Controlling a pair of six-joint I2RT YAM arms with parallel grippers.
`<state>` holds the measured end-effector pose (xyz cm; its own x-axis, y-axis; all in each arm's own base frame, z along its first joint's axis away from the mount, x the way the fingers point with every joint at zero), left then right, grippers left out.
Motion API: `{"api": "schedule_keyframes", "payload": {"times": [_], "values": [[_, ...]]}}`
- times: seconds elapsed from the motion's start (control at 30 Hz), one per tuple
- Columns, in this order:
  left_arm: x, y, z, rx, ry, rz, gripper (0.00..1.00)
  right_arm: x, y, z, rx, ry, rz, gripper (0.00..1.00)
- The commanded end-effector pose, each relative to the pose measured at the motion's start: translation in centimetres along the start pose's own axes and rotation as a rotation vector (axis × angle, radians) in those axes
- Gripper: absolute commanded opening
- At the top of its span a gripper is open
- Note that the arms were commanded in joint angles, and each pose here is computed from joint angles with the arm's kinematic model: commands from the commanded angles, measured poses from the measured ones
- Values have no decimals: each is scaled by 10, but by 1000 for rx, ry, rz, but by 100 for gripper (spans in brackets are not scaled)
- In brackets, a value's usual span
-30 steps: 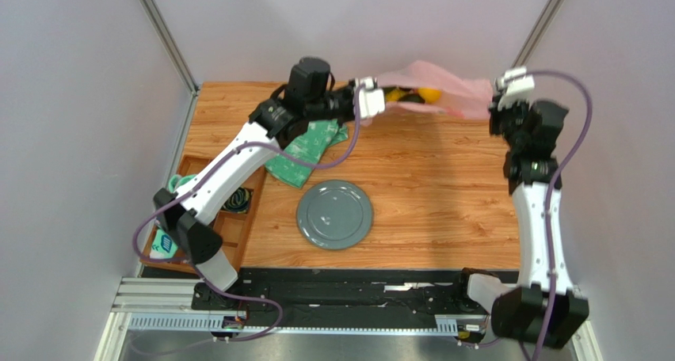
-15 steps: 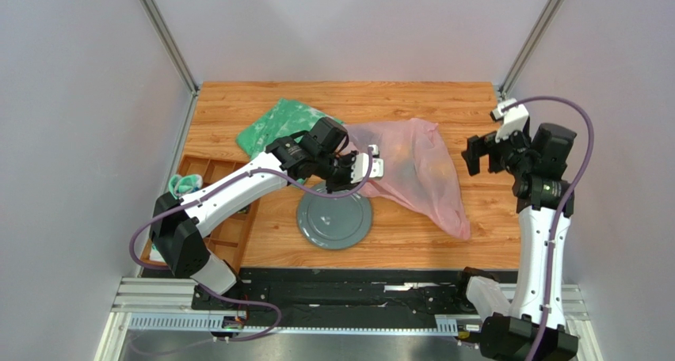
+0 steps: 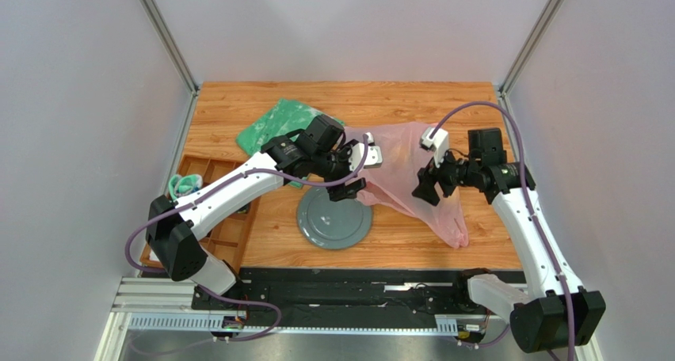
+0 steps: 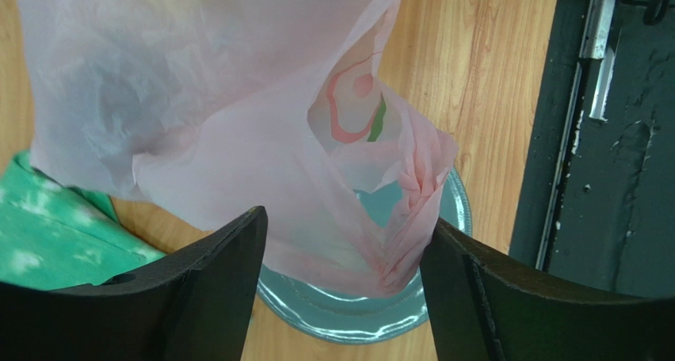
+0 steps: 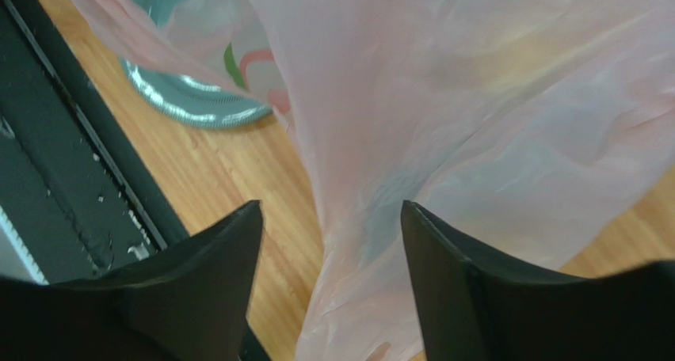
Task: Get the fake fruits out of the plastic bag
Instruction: Adjust the plastic bag at the center of the board.
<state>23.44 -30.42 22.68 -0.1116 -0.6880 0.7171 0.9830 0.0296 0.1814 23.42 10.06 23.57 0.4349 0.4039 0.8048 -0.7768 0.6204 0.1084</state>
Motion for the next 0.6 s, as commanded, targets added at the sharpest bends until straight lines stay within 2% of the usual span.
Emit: {"api": "schedule_keyframes", "payload": {"times": [0.0, 0.07, 0.2, 0.23, 0.43, 0.5, 0.53, 0.57], "values": [[11, 10, 32, 100, -61, 221, 79, -33, -3, 0, -45, 125, 83, 81], [14, 13, 38, 77, -78, 321, 79, -41, -6, 3, -96, 149, 125, 87], [13, 18, 41, 43, -112, 578, 80, -83, -9, 15, -174, 319, 122, 91], [12, 19, 38, 36, -127, 605, 81, -92, -7, 17, -172, 348, 120, 91], [12, 11, 27, -43, -170, 642, 81, -153, 0, 23, -189, 559, 60, 93], [10, 13, 25, -33, -161, 643, 81, -160, -9, 20, -238, 579, 48, 92], [9, 15, 25, -27, -159, 639, 81, -161, -13, 17, -263, 576, 42, 91], [7, 18, 24, -11, -152, 632, 81, -163, -17, 14, -290, 575, 34, 80]]}}
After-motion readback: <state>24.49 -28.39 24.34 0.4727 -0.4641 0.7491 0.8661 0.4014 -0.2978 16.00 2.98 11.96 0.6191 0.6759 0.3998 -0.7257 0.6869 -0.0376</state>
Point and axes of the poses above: each gripper's point midway between its finger pads, its own z axis back along the fingers, its own y axis along the line the jaws close on, x = y × z, the point moved 3 cm from there along z, back along the fingers, and after that the axes turned 6 degrees about -z, right-handed, at the moved point
